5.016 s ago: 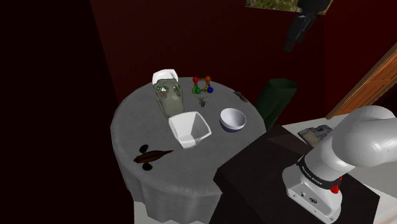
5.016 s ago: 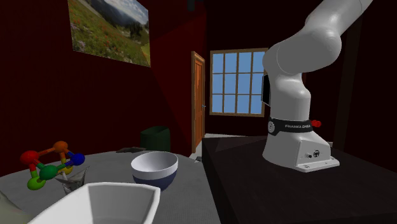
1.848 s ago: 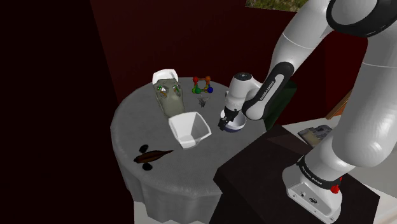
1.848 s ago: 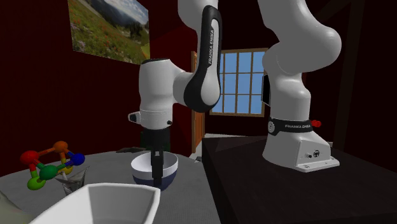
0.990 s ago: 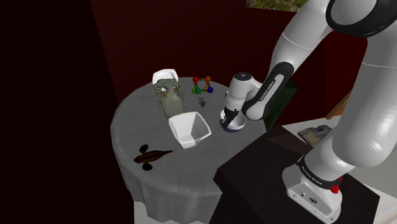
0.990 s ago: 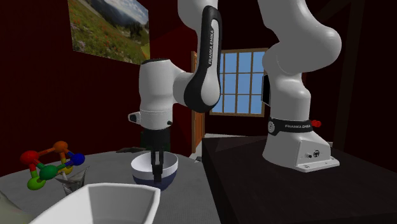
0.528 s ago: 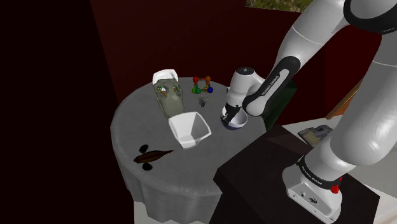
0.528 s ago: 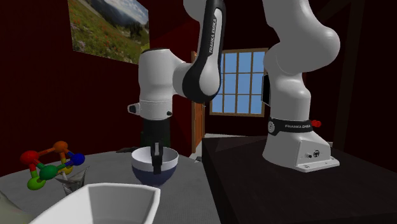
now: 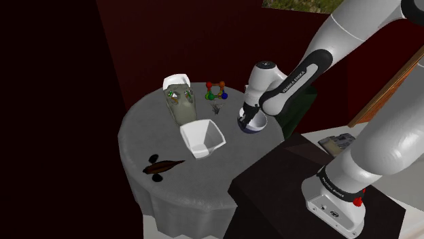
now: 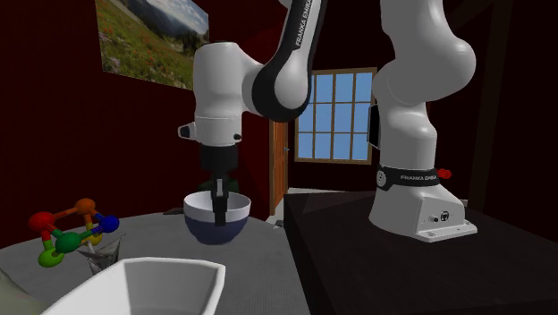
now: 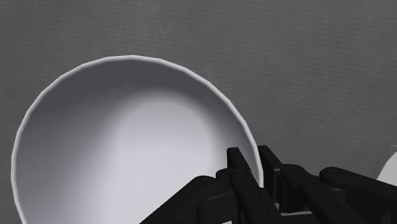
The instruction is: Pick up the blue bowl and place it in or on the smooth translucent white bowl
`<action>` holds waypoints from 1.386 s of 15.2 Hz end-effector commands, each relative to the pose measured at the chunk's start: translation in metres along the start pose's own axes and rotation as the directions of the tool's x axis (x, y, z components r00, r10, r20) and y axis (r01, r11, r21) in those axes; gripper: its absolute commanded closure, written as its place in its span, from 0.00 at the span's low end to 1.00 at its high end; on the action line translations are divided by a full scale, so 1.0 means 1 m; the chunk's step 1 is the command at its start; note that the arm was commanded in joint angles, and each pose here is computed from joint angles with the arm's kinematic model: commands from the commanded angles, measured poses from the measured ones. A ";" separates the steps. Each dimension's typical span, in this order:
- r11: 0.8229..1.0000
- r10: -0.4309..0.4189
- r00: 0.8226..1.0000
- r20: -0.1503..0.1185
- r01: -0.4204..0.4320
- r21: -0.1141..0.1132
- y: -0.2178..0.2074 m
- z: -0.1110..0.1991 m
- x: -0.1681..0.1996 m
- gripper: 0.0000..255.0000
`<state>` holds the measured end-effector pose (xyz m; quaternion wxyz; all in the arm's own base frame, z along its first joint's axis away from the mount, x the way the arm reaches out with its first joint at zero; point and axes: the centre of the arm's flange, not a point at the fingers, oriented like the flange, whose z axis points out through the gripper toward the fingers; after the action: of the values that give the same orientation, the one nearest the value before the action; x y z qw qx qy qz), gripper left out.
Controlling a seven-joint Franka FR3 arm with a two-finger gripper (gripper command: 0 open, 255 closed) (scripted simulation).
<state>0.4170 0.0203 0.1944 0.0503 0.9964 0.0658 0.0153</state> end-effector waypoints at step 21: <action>1.000 0.000 1.000 0.000 0.000 0.000 0.011 -0.116 0.003 1.00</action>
<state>0.4185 0.0206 0.3050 0.0502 0.9965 0.0657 0.0154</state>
